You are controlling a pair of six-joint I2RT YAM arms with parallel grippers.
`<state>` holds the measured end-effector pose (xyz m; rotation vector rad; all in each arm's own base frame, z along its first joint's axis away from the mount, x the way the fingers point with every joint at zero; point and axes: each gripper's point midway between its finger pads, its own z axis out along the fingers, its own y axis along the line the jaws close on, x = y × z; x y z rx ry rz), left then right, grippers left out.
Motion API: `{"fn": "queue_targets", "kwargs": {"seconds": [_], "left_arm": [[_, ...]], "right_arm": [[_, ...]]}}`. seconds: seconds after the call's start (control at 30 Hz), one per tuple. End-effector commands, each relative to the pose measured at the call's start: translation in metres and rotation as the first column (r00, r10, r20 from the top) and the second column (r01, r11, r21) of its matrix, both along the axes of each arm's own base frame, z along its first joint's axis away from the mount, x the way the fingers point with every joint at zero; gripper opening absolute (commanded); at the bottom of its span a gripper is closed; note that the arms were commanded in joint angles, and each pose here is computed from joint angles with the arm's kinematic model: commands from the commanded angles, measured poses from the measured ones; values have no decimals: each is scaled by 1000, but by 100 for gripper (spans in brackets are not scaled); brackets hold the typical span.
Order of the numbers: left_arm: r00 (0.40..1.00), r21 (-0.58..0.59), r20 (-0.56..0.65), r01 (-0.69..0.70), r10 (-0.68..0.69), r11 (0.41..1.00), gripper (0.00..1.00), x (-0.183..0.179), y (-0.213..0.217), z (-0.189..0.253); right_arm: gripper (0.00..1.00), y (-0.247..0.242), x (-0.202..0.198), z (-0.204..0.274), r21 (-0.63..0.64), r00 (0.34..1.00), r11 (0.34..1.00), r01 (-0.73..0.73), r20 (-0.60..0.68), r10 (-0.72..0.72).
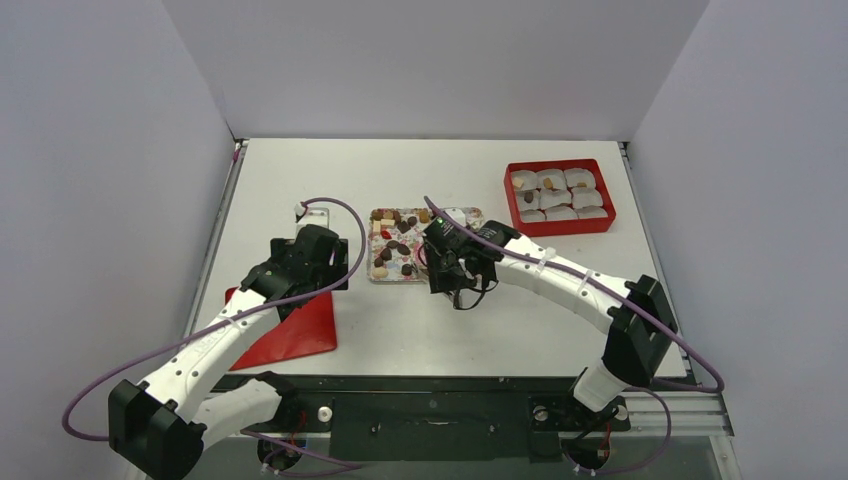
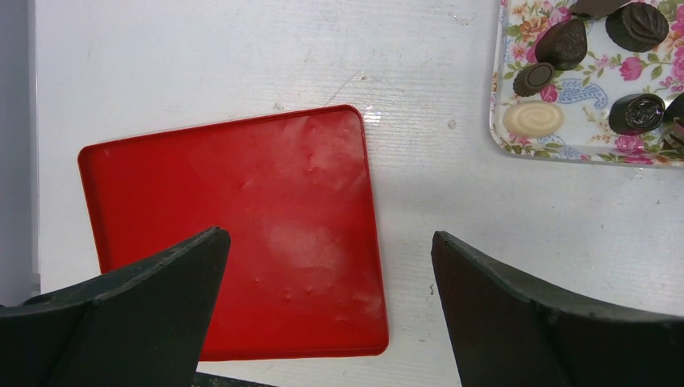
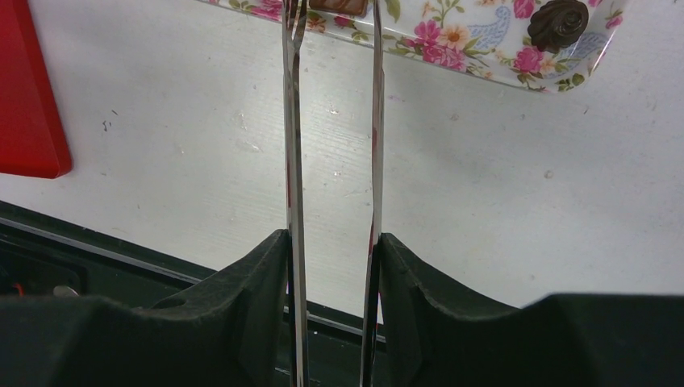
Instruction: Pack the chocolate
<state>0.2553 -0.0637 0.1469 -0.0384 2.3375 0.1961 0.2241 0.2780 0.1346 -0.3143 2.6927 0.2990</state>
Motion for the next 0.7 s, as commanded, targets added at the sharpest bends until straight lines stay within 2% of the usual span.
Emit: {"fn": "queue_targets", "kwargs": {"seconds": [0.0,0.67], "left_arm": [[999,-22,54,-5,6,1000,97,6,-1,14],[998,-24,62,-8,10,1000,96,6,0,16]], "right_arm": [[39,9,7,7,8,999,1000,11,44,-11],[30,-2,24,18,-18,997,999,35,64,-33]]}}
